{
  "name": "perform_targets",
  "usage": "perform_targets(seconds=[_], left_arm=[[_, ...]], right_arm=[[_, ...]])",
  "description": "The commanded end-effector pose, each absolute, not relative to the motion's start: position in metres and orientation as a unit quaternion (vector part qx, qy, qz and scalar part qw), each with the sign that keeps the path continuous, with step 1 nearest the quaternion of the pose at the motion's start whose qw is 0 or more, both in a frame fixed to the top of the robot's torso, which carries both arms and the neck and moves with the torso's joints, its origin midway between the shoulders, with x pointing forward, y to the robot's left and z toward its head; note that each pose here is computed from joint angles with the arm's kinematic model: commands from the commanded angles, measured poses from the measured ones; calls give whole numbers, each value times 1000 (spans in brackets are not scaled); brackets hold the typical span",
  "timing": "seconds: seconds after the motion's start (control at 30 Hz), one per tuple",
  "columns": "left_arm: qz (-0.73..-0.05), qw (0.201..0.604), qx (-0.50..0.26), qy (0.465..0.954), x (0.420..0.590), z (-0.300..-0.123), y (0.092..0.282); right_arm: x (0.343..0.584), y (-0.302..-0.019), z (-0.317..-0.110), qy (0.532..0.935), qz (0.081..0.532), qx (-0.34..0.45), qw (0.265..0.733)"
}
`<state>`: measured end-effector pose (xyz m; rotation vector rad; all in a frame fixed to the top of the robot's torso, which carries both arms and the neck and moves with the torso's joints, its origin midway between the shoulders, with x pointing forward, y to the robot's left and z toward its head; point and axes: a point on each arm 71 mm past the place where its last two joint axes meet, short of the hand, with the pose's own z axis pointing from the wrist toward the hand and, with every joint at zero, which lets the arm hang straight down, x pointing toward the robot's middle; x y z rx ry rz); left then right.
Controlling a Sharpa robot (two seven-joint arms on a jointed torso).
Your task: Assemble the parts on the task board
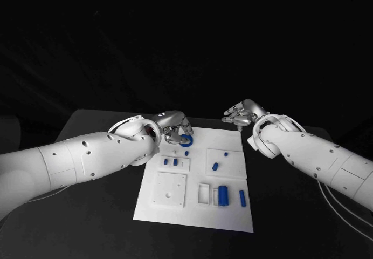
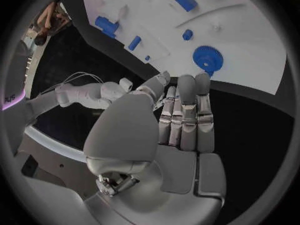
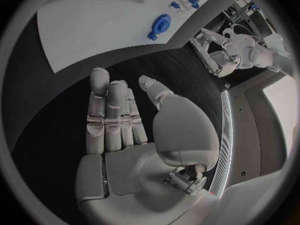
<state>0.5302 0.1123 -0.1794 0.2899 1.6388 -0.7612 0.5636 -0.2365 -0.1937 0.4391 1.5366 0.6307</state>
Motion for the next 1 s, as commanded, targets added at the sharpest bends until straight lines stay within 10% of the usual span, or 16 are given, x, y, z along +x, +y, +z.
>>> perform_targets(seconds=[0.03, 1.0], left_arm=[[-301, 599, 200, 715, 530, -188, 107], [-281, 557, 240, 744, 535, -216, 105]], right_arm=[[563, -233, -194, 678, 290, 189, 649], [562, -222, -193, 682, 301, 196, 637]])
